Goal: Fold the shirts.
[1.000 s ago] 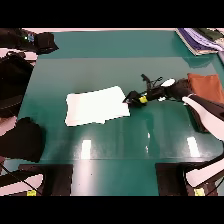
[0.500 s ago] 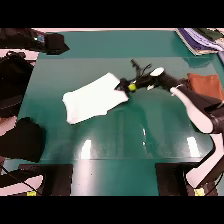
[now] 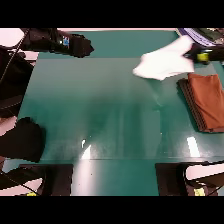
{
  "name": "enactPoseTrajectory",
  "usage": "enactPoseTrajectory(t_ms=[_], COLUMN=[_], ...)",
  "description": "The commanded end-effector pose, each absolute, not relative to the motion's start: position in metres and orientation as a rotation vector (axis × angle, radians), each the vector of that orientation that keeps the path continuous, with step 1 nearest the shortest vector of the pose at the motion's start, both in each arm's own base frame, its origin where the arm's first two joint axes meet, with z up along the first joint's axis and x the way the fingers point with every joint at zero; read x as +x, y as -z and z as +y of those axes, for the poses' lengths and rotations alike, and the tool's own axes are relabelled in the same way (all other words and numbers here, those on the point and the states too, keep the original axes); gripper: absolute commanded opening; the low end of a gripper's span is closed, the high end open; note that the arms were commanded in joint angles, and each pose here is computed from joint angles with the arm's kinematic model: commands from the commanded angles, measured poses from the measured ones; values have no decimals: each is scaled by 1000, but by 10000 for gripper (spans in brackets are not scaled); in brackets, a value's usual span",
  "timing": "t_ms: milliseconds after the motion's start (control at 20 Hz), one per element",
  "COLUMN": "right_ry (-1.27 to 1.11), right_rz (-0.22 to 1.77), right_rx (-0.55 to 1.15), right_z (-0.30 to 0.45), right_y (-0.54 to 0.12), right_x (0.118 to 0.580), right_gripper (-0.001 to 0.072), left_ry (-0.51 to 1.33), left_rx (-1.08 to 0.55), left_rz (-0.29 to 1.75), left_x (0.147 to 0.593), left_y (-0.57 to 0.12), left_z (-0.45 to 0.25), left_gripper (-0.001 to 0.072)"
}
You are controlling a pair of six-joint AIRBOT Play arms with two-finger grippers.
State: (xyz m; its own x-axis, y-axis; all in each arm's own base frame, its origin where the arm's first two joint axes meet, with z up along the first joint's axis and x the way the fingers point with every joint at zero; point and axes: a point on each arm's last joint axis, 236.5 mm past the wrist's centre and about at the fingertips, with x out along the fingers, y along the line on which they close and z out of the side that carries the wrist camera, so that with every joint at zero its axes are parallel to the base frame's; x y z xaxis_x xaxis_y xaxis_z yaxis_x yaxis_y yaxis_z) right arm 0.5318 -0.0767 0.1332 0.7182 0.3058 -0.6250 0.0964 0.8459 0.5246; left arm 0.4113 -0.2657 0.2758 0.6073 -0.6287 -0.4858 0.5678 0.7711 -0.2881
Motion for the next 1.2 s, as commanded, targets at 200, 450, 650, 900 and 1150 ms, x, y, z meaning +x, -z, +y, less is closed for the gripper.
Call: enactPoseTrajectory(t_ms=[200, 450, 650, 900, 1150], right_ry=[132, 117, 90, 76, 266], right_rz=[633, 420, 340, 446, 673], right_rx=[618, 615, 589, 568, 503], right_z=[-210, -203, -187, -178, -207], right_y=[-164, -241, -288, -281, -224], right_x=[493, 492, 474, 441, 371], right_gripper=[18, 17, 17, 17, 17], left_ry=[706, 706, 707, 711, 712], left_rx=[-117, -116, -114, -101, -99], left_rz=[582, 581, 585, 600, 603], left_x=[410, 410, 410, 407, 407], left_y=[-281, -281, -280, -276, -275], left_z=[-274, -274, -274, -273, -273], left_gripper=[25, 25, 26, 25, 26])
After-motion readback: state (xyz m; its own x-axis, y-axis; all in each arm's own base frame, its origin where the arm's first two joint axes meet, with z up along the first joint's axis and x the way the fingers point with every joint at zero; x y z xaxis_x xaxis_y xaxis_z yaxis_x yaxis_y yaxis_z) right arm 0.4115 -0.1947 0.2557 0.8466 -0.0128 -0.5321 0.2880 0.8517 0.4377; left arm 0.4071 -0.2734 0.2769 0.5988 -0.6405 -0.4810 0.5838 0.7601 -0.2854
